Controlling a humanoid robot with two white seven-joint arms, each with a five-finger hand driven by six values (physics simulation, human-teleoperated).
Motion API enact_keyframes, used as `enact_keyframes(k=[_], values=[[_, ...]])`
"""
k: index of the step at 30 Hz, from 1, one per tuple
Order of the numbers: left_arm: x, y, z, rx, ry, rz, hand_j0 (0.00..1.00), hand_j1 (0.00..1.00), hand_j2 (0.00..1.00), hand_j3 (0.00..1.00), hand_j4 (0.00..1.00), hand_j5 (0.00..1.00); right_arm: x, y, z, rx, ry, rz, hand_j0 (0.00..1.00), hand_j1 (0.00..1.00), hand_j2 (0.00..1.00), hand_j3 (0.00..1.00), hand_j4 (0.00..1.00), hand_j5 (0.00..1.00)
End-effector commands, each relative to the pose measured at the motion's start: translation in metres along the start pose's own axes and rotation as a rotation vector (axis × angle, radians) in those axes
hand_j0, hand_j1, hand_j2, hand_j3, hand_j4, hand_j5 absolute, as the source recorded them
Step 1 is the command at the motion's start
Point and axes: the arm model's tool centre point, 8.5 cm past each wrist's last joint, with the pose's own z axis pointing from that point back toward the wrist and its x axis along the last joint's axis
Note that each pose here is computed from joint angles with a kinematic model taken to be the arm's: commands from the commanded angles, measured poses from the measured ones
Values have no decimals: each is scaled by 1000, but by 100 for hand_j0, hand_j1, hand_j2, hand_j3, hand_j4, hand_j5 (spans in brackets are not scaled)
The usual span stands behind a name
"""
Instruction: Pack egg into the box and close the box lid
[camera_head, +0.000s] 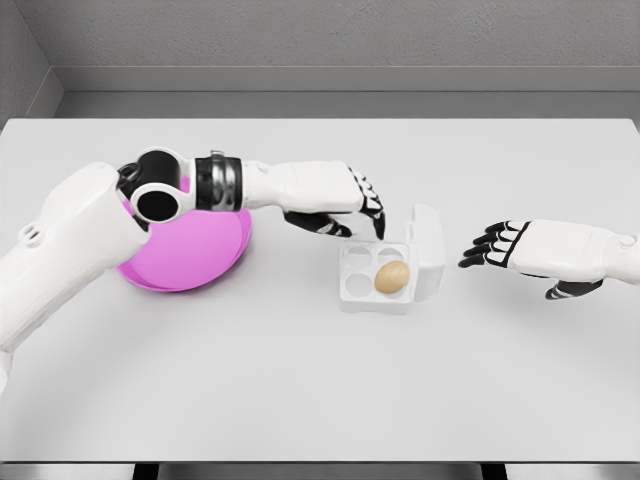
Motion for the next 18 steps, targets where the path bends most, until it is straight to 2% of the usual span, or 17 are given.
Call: enact_keyframes(k=[1, 8, 9, 10, 11, 12, 13, 18], values=[[-3, 0, 3, 6, 9, 11, 81, 81, 81, 81, 81, 81, 0, 0, 0, -2, 0, -4, 100, 100, 100, 100, 100, 100], [-6, 1, 10, 23, 11, 35, 93, 93, 93, 93, 93, 93, 0, -1, 1, -4, 1, -3, 100, 100, 100, 100, 100, 100], [-12, 4, 30, 39, 33, 61, 100, 100, 100, 100, 100, 100, 2, -2, 0, -5, -4, 0, 100, 100, 100, 100, 100, 100], [-22, 2, 54, 41, 73, 83, 100, 100, 100, 100, 100, 100, 3, -3, 0, -7, -6, 5, 100, 100, 100, 100, 100, 100], [-38, 8, 108, 63, 165, 109, 100, 100, 100, 100, 100, 100, 6, -4, -1, -9, -17, 9, 100, 100, 100, 100, 100, 100], [-48, 6, 154, 55, 257, 115, 100, 100, 100, 100, 100, 100, 8, -4, -2, -11, -22, 11, 100, 100, 100, 100, 100, 100], [-50, 3, 171, 38, 292, 114, 100, 100, 100, 100, 100, 100, 8, -5, -2, -13, -22, 12, 100, 100, 100, 100, 100, 100], [-57, -1, 181, 28, 326, 128, 100, 100, 100, 100, 100, 100, 11, -8, -4, -19, -31, 21, 100, 100, 100, 100, 100, 100]])
